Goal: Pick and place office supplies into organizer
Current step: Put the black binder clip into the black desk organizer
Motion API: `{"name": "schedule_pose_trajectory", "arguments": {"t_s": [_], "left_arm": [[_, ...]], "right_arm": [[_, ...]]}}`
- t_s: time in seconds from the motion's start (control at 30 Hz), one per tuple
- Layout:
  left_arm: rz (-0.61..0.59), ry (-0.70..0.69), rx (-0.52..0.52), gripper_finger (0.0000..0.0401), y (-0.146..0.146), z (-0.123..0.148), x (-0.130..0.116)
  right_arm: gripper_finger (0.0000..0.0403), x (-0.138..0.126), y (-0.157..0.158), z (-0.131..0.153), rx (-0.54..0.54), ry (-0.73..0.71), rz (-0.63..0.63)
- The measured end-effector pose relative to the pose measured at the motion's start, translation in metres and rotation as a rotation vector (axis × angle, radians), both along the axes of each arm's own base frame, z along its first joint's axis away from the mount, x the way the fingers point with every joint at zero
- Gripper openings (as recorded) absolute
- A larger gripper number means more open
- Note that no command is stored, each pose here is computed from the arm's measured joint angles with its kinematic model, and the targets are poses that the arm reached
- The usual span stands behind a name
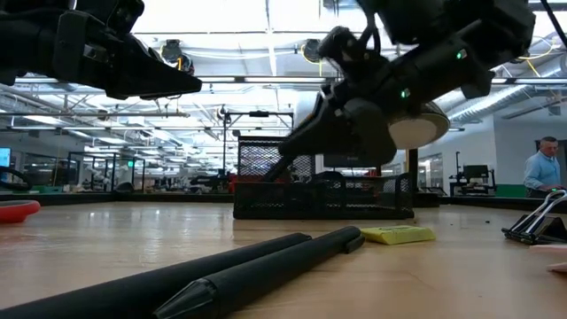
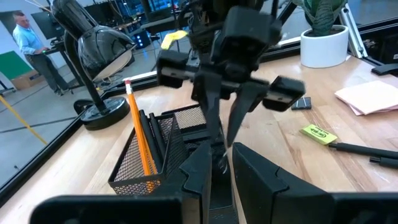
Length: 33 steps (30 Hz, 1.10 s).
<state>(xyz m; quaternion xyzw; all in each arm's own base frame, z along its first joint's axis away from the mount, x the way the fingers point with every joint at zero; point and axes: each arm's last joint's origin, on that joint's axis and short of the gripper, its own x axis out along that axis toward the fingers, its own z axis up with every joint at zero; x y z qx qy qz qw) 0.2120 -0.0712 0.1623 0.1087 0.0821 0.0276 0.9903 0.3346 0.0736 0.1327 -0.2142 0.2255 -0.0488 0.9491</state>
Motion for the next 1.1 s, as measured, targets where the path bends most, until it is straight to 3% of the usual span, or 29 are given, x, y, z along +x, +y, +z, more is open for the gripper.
{"name": "schedule_pose_trajectory", "arguments": {"t_s": [0.7, 1.1], "left_arm": [[-0.001, 0.0, 0.001, 0.0072, 0.0, 0.0, 0.0], [0.001, -0.077, 0.047, 0.0072, 0.0, 0.008, 0.001]], "right_arm": [[0.0071, -0.006, 0.011, 0.016, -0.065, -0.024, 0.008], [0.0071, -0.044, 0.074, 0.064, -0.131, -0.136, 0.269]]}}
